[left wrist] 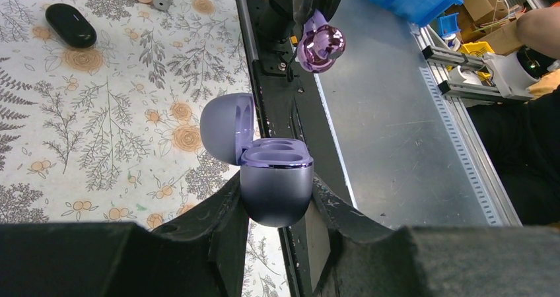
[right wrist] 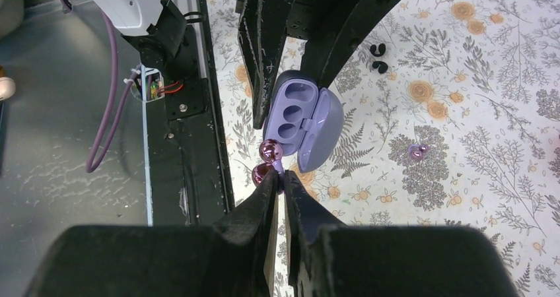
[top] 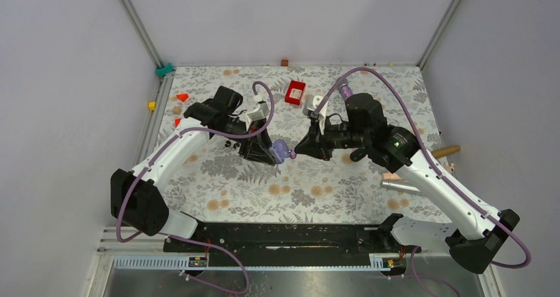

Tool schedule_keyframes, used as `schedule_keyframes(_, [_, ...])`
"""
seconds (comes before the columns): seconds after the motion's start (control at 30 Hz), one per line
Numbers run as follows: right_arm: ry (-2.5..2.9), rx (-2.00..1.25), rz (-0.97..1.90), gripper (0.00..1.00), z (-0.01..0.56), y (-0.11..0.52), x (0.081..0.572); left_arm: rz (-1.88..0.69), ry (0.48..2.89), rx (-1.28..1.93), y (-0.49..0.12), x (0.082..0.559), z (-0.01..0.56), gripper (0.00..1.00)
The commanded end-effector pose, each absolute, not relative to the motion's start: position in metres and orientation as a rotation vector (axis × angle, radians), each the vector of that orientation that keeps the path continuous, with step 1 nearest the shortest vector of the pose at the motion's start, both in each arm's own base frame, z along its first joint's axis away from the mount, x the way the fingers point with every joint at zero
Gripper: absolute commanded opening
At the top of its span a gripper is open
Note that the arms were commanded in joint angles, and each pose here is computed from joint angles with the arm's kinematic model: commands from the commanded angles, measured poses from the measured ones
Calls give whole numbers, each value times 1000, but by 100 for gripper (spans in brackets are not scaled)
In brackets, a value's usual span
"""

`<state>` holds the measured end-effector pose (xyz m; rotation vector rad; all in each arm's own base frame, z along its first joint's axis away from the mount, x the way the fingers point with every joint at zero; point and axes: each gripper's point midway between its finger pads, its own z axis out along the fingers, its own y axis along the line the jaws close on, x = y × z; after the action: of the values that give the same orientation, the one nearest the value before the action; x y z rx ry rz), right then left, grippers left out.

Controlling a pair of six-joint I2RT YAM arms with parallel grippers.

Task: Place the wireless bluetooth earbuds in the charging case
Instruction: Insert the right earbud into the right side groove of the charging case.

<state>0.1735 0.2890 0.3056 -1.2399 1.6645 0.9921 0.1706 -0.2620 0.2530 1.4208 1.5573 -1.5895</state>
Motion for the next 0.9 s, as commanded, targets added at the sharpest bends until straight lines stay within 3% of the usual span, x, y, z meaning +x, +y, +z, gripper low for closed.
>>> schedule_keyframes(0.0, [1613, -1222, 989, 12, 314, 298, 178, -1593, 1489, 1420, -265, 172, 265, 0])
schedule_keyframes(0.87, [1661, -1235, 946, 12, 292, 308, 186, -1567, 1505, 1416, -265, 175, 262, 0])
